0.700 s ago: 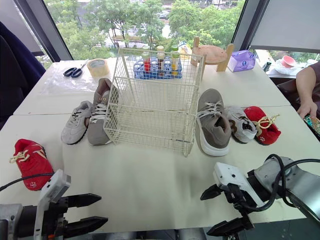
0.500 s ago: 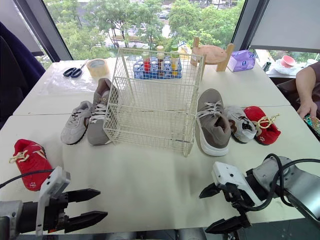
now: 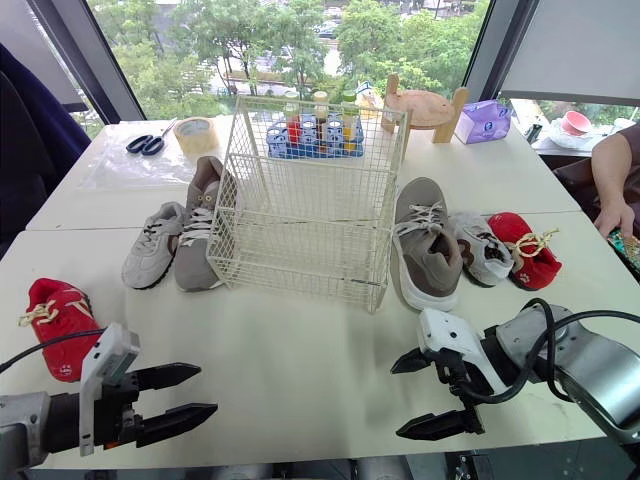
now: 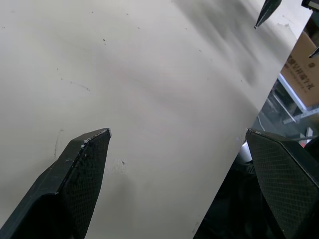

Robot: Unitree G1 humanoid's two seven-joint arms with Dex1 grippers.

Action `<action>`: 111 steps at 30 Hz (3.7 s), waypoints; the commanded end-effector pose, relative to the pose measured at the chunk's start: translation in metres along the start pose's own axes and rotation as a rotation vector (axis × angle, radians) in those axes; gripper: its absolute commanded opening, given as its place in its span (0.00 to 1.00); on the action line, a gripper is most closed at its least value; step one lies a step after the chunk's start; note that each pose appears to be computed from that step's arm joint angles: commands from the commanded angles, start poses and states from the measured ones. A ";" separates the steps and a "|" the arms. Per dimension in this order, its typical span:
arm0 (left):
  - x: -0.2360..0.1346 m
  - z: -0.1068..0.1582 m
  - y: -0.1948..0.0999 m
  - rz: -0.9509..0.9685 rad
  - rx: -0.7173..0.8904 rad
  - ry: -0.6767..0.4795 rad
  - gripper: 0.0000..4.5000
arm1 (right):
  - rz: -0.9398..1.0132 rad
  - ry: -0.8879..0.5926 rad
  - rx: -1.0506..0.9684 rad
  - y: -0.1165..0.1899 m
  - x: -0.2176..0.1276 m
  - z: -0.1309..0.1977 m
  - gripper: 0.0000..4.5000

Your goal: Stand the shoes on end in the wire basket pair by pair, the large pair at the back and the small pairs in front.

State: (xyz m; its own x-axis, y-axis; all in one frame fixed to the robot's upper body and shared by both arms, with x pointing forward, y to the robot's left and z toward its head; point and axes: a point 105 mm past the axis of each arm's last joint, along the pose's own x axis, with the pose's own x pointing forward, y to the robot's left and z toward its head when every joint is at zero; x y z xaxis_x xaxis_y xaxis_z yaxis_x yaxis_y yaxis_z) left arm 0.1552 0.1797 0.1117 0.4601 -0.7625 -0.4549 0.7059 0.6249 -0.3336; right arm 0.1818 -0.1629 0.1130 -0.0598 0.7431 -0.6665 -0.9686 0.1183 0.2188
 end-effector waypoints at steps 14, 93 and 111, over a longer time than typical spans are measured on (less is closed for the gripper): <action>-0.002 0.020 0.021 0.002 0.088 -0.048 0.98 | -0.041 -0.043 -0.074 -0.008 -0.054 0.057 1.00; 0.033 0.122 -0.020 -0.326 0.229 -0.234 1.00 | -1.188 -0.767 0.108 -0.096 -0.145 0.088 0.99; 0.056 0.114 -0.023 -0.350 0.259 -0.185 1.00 | -1.305 -0.717 0.311 -0.107 -0.063 0.025 0.99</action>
State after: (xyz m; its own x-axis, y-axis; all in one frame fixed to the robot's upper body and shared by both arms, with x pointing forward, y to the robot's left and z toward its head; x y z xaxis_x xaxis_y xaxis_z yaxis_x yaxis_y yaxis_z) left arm 0.2274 0.1054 0.1827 0.2459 -0.9480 -0.2021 0.9235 0.2925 -0.2481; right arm 0.2922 -0.2052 0.1438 0.9822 0.1657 -0.0881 -0.1681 0.9855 -0.0209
